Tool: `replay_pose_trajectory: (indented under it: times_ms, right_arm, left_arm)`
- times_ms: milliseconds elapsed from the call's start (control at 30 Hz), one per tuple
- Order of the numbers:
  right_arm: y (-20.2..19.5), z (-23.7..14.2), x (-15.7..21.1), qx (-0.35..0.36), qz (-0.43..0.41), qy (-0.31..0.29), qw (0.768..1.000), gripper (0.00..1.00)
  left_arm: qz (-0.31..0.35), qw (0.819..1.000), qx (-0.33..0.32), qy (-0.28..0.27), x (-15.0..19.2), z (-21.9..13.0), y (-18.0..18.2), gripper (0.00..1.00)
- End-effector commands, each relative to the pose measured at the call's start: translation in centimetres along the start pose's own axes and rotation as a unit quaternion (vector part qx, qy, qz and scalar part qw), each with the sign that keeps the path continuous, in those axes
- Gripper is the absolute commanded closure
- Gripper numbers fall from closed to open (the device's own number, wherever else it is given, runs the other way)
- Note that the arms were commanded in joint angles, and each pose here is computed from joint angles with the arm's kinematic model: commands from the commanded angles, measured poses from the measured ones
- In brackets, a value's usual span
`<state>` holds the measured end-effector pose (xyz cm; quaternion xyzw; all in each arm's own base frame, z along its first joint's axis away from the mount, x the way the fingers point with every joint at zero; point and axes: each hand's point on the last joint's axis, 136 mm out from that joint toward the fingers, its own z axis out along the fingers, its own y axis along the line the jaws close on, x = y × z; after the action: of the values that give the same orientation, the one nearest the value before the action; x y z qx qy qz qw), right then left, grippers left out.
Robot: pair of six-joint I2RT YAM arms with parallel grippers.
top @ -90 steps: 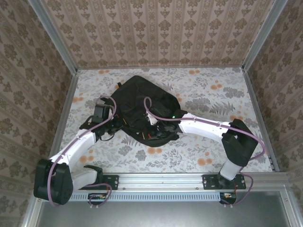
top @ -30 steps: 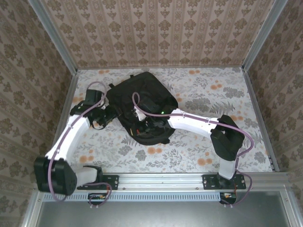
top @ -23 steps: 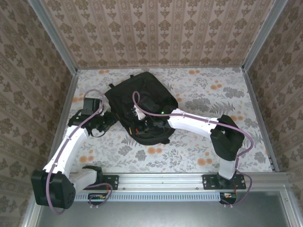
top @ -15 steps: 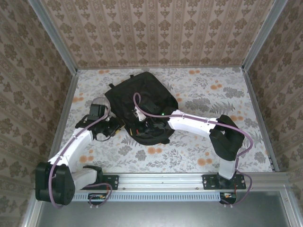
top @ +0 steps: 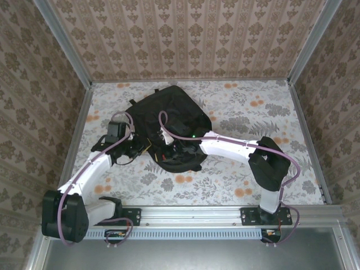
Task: Pack the student bag
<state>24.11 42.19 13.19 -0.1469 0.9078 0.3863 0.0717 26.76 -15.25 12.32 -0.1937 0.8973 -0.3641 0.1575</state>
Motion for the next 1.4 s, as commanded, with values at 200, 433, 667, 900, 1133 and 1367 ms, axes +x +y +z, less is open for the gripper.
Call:
replay_pose_trajectory:
  times_ms: [200,433,667,900,1133,1367]
  right_arm:
    - [0.6,-0.8,-0.2,-0.014,0.005,-0.001,1.000,1.00]
    - [0.6,-0.6,-0.3,-0.019,0.008,-0.001,1.000,1.00]
    - [0.5,-0.6,-0.3,-0.020,0.010,-0.003,1.000,1.00]
    - [0.3,-0.4,0.0,-0.023,0.014,0.001,1.000,1.00]
    - [-0.1,-0.7,0.6,-0.019,0.015,0.003,1.000,1.00]
    - [-0.5,-1.1,1.0,-0.017,0.017,0.001,1.000,1.00]
  left_arm:
    - [0.010,1.000,0.010,0.009,0.8,-0.9,-0.9,0.67]
    - [0.011,1.000,0.003,0.018,1.5,-0.1,-0.7,0.69]
    - [0.017,0.999,-0.016,0.025,1.8,0.5,0.0,0.73]
    - [0.019,0.999,-0.027,0.021,2.4,0.2,1.1,0.77]
    - [0.020,0.999,-0.035,0.023,2.7,0.2,1.5,0.77]
    - [0.023,0.999,-0.038,0.022,3.2,0.0,1.7,0.77]
